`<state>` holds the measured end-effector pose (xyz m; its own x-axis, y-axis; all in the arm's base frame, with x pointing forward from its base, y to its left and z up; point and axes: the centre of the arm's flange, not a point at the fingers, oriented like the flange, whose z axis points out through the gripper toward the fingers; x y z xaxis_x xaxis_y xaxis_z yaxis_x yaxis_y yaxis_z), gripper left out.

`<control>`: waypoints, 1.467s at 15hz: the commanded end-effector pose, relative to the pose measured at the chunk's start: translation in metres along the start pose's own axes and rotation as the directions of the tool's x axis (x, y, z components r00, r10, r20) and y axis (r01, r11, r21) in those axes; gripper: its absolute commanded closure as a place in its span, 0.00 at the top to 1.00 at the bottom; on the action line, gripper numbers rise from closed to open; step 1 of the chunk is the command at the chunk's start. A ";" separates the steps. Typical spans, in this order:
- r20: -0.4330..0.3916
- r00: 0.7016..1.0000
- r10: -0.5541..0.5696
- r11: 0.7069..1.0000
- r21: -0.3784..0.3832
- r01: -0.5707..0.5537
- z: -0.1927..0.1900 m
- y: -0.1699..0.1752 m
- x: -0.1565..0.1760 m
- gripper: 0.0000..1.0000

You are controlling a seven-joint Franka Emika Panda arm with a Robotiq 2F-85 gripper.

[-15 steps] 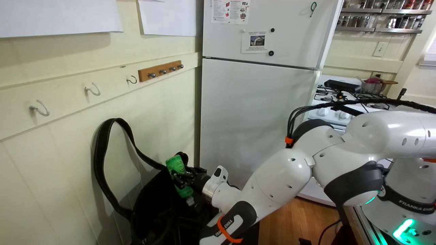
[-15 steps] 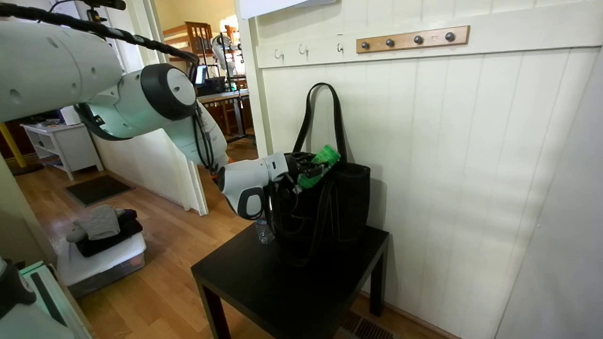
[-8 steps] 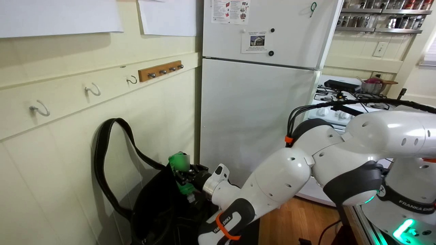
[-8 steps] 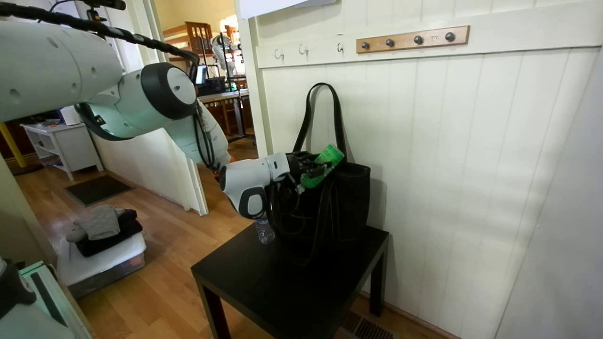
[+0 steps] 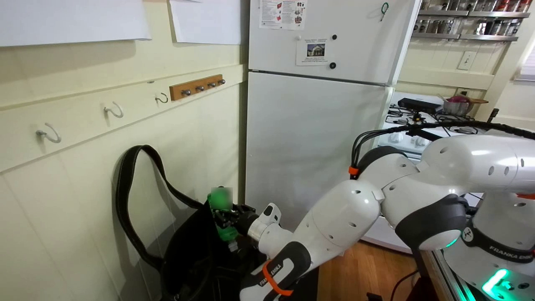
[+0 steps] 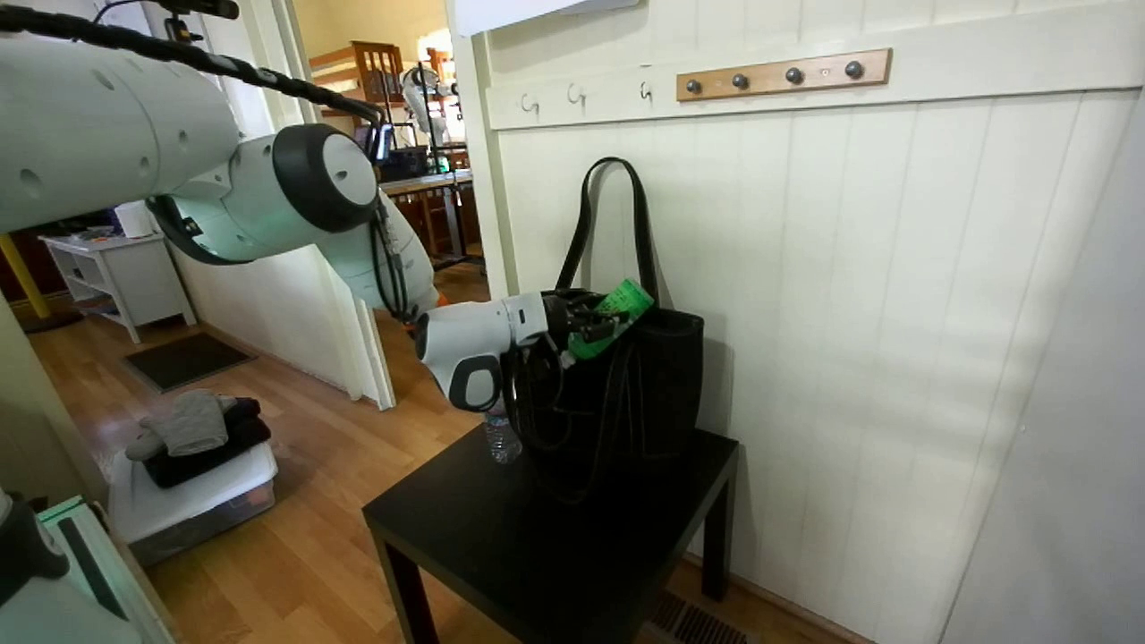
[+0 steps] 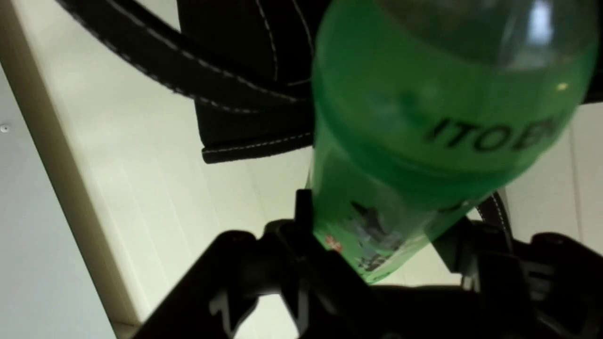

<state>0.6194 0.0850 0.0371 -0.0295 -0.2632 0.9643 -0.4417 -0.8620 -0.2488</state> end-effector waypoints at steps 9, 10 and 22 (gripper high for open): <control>-0.037 0.999 0.004 0.999 0.051 -0.002 0.037 -0.028 -0.060 0.36; -0.036 0.999 -0.003 0.999 0.054 0.005 0.036 -0.028 -0.060 0.36; 0.011 0.997 -0.075 0.996 0.050 0.074 0.032 -0.020 -0.069 0.36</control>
<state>0.6273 0.0961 0.0392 0.0060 -0.2175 0.9760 -0.3933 -0.8979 -0.1976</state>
